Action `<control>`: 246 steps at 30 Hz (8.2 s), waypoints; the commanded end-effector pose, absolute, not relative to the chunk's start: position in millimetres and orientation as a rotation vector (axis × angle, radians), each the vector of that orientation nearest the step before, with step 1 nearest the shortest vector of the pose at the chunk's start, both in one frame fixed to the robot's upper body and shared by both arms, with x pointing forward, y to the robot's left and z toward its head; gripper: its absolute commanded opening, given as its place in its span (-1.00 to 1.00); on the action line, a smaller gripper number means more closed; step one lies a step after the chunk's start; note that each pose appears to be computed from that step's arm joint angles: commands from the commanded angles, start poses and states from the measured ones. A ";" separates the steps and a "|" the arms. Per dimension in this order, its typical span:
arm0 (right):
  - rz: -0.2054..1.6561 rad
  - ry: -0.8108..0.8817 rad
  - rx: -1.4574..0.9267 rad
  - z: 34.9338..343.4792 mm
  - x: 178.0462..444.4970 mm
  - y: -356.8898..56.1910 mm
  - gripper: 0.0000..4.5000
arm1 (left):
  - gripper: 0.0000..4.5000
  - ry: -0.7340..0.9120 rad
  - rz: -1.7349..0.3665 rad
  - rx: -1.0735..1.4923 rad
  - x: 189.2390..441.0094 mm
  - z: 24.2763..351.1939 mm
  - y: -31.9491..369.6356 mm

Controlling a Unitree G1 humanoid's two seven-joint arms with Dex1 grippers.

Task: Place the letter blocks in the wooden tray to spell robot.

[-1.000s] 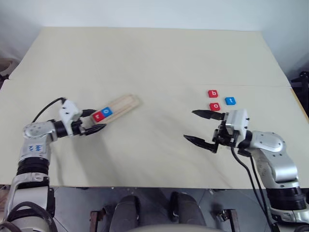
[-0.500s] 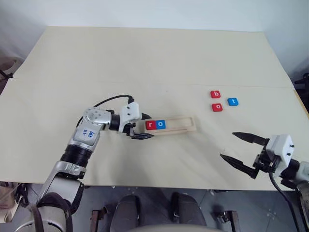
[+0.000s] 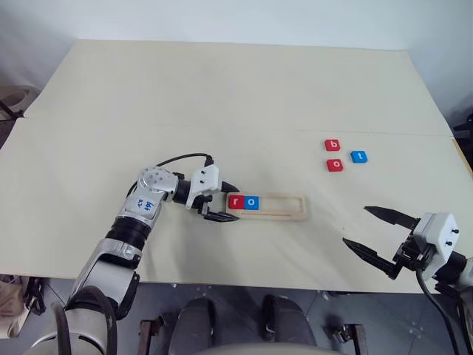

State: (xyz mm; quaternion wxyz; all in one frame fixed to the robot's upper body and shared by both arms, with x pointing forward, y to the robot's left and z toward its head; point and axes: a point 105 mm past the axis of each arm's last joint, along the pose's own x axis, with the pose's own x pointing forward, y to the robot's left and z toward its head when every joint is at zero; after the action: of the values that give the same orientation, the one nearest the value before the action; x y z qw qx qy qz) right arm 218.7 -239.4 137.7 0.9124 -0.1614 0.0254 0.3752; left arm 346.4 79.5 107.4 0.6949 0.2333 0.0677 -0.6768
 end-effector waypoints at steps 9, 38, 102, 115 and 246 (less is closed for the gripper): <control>0.705 -0.005 -0.326 143.9 215.3 -238.4 1.00 | 0.99 -0.094 -1.488 0.413 351.0 156.9 77.8; 0.407 -0.126 -0.207 159.8 282.6 -268.5 1.00 | 0.99 -0.129 -1.016 0.274 280.4 157.3 196.5; 0.088 0.330 0.000 153.6 468.2 -192.0 0.13 | 1.00 -0.215 -0.953 0.253 283.4 173.6 168.0; 0.128 0.224 -0.003 206.5 446.2 -198.7 -0.34 | 1.00 -0.210 -1.006 0.244 292.0 170.0 160.0; 1.391 0.376 -0.526 137.9 318.2 -99.5 -0.83 | 1.00 -0.213 -1.272 0.297 280.2 159.1 138.8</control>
State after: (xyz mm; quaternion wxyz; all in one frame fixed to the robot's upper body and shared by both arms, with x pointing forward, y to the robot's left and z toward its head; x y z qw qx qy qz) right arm 322.4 -105.6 134.0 0.7252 -0.2347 0.1829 0.6209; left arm 282.0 140.8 152.3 0.7944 0.1272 -0.0863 -0.5876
